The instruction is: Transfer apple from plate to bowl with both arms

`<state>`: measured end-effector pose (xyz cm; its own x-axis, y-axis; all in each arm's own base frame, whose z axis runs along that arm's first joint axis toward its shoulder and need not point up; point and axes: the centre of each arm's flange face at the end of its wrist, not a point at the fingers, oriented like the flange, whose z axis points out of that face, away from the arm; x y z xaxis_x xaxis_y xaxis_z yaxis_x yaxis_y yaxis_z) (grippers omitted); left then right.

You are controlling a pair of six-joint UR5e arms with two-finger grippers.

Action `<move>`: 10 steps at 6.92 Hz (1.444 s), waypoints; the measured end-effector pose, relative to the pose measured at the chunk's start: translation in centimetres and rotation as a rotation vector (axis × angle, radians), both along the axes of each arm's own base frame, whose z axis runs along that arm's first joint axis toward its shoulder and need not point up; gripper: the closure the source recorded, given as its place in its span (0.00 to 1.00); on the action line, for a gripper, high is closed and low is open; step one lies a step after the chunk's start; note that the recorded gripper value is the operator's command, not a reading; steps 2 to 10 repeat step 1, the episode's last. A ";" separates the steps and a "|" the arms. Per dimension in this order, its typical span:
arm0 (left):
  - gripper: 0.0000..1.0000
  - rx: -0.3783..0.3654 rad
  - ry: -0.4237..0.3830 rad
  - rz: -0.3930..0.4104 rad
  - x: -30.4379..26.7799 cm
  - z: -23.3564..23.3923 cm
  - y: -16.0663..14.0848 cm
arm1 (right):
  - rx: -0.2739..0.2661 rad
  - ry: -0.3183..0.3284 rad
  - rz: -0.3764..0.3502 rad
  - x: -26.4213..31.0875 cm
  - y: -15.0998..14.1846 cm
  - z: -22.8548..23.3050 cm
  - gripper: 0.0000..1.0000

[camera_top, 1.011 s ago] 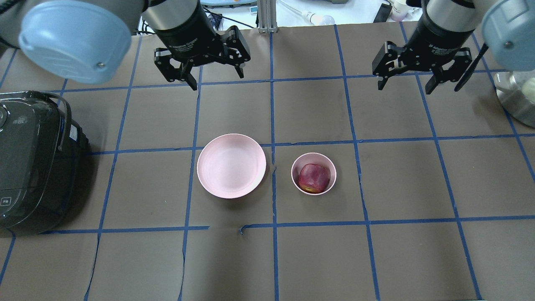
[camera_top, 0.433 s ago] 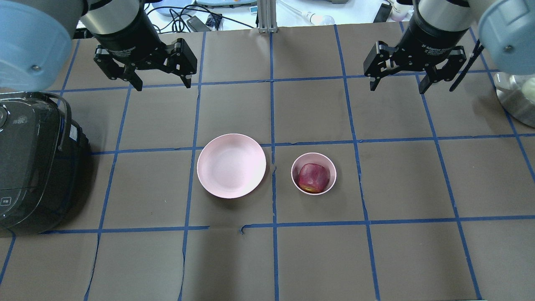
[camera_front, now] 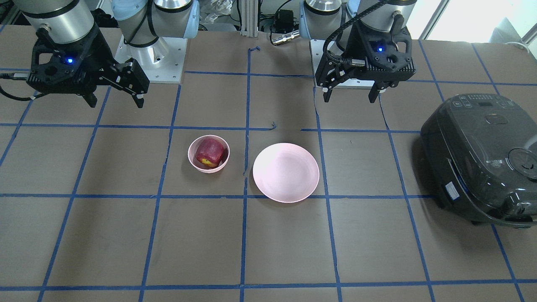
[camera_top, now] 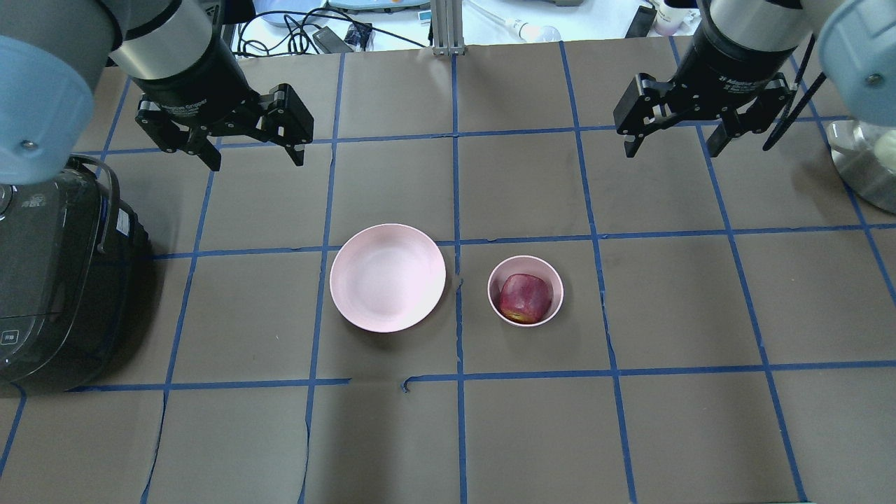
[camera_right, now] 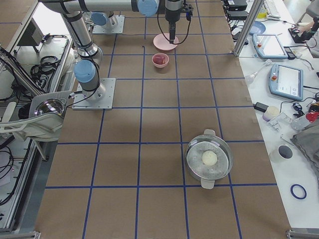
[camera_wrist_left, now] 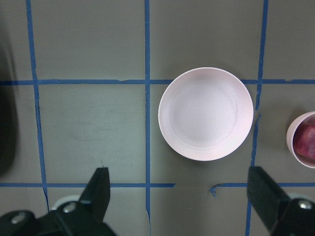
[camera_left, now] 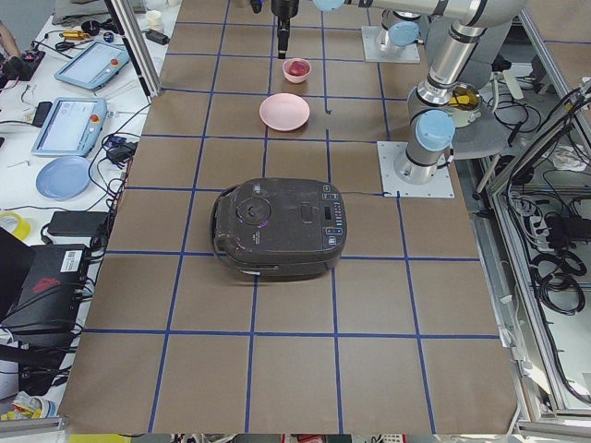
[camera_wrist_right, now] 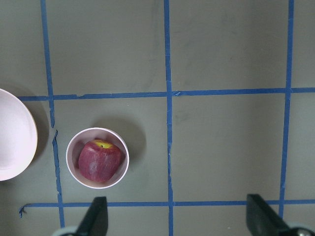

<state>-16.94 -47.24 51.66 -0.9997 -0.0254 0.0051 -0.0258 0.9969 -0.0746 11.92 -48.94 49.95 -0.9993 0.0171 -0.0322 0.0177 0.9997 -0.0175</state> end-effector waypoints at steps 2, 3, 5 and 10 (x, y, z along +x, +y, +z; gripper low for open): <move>0.00 -0.001 0.003 0.004 0.2 0.0 0.2 | 0.000 0.001 0.003 0.0 0.0 0.0 0.00; 0.00 -0.001 0.003 0.004 0.2 0.0 0.2 | 0.000 0.001 0.003 0.0 0.0 0.0 0.00; 0.00 -0.001 0.003 0.004 0.2 0.0 0.2 | 0.000 0.001 0.003 0.0 0.0 0.0 0.00; 0.00 -0.001 0.003 0.004 0.2 0.0 0.2 | 0.000 0.001 0.003 0.0 0.0 0.0 0.00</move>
